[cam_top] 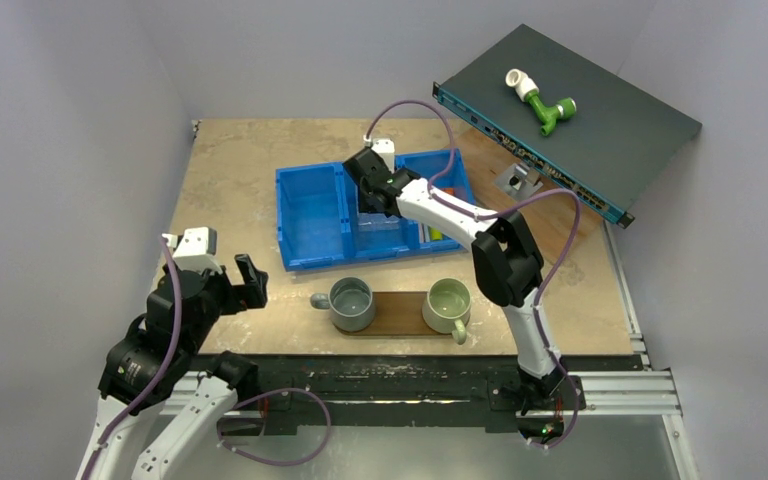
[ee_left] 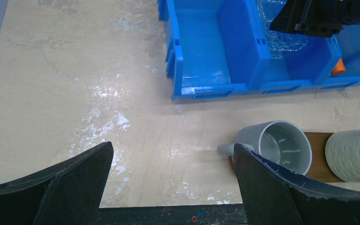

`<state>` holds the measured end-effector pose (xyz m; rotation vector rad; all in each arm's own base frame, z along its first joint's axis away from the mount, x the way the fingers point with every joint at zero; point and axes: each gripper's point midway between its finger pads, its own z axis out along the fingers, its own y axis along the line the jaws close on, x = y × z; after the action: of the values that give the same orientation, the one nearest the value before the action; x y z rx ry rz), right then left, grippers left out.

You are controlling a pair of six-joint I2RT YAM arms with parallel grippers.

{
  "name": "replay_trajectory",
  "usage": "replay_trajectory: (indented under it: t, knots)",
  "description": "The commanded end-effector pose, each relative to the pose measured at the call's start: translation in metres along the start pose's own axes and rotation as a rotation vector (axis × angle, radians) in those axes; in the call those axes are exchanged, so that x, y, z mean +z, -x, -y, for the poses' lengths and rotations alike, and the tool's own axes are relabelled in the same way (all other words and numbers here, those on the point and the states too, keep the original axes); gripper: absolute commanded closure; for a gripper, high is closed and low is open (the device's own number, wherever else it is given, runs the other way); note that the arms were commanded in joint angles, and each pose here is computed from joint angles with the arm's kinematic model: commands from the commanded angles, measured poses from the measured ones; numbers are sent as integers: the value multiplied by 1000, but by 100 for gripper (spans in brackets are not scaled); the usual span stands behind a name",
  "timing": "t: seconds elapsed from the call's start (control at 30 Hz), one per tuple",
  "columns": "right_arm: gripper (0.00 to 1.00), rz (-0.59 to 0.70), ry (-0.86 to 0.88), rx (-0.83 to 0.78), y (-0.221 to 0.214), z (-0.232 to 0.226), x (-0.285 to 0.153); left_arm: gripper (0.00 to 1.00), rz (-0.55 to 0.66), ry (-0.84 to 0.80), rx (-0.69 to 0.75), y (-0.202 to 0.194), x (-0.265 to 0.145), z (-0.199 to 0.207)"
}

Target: Prepare toiletry sets of a toothbrush and toothpaste on the tray

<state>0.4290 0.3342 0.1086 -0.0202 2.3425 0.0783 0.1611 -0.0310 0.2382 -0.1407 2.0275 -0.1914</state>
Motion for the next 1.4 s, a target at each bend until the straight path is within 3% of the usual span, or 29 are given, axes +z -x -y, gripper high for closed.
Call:
replay_trajectory:
  t: [0.0, 0.3, 0.47, 0.57, 1.37]
  knots:
    - [54, 27, 31, 18, 15, -8, -2, 0, 18, 10, 10, 6, 3, 0]
    - [71, 15, 20, 6, 8, -5, 2, 0, 19, 9, 11, 6, 3, 0]
    - [85, 16, 18, 1, 9, -4, 2, 0, 23, 7, 10, 7, 2, 0]
    - [100, 22, 24, 1, 12, -5, 1, 0, 25, 6, 8, 7, 2, 0]
    - [100, 197, 94, 100, 82, 16, -103, 0, 38, -12, 4, 8, -1, 2]
